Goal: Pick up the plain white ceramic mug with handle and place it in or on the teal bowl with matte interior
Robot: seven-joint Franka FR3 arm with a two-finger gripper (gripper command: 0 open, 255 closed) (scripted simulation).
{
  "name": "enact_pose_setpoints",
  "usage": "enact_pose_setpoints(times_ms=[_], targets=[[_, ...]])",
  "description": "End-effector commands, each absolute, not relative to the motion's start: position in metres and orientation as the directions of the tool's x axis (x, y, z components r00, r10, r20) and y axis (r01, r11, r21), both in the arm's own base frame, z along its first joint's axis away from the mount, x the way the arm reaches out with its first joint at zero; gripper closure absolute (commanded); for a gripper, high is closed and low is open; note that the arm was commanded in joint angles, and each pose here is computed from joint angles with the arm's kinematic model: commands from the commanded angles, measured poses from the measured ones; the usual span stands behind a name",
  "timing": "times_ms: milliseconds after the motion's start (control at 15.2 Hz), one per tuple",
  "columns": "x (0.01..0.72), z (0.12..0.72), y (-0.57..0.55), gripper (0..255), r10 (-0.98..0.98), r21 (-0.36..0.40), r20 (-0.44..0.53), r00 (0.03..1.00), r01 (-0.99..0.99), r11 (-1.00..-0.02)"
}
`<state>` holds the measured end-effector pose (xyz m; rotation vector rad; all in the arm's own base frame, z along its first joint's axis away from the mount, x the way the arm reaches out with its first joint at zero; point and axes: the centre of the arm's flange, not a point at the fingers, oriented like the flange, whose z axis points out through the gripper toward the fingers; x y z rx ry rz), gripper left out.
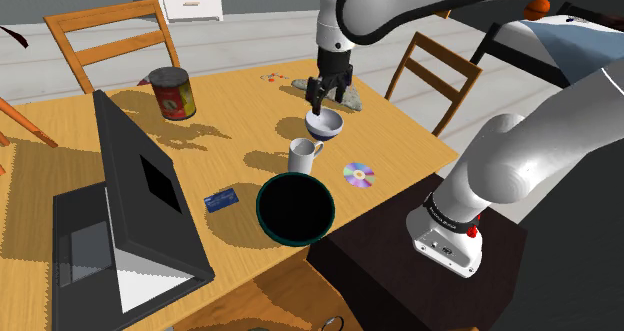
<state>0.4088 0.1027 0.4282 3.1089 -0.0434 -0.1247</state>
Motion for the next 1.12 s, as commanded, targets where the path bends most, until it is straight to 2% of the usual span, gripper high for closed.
enact_pose_setpoints(times_ms=[0,660,1056], targets=[[0.415,0.405,0.118,0,-0.025,0.03,-0.094,0.995,-0.022,-0.999],[0.451,0.297,0.187,0,-0.001,0.025,-0.168,0.986,0.003,-1.0],[0.445,0.265,0.187,0,-0.001,0.025,-0.168,0.986,0.003,-1.0]])
